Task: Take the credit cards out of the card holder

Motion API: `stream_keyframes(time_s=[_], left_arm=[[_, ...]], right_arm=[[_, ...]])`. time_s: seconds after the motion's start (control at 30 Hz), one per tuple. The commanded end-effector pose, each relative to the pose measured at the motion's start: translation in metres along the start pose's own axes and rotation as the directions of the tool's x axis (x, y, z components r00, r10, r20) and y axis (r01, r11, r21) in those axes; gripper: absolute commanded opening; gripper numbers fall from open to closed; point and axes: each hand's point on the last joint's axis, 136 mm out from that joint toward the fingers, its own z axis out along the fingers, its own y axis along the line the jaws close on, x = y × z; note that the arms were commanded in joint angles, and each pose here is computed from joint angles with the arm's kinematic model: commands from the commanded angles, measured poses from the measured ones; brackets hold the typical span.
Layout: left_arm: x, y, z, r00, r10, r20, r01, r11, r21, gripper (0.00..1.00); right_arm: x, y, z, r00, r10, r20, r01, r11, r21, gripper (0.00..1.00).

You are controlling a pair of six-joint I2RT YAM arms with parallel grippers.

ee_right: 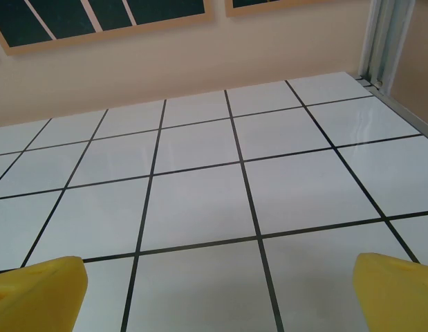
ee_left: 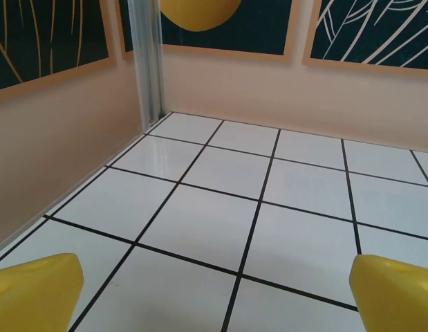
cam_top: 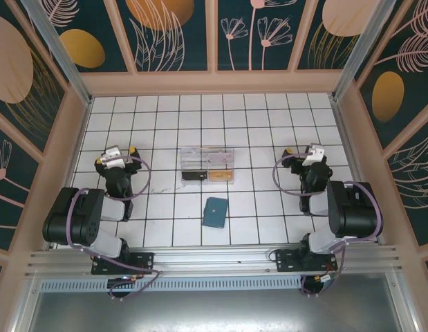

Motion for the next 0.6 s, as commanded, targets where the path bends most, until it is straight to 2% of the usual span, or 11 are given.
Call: stream_keyframes(time_s=[0.0, 0.57], left_arm=[[-0.011, -0.0009, 0.0007, 0.999, -0.006, 0.043, 0.006, 1.0, 0.01, 0.99], [-0.0107, -0.0008, 0.0007, 0.999, -0.006, 0.041, 0.006, 1.0, 0.01, 0.99]], right_arm=[[-0.01, 0.0024, 0.0034, 0.999, -0.016, 0.03, 0.017, 1.0, -0.012, 0.99], [-0.0093, 0.0023, 0.0036, 1.0, -0.016, 0.027, 0.016, 1.0, -0.013, 0.99]])
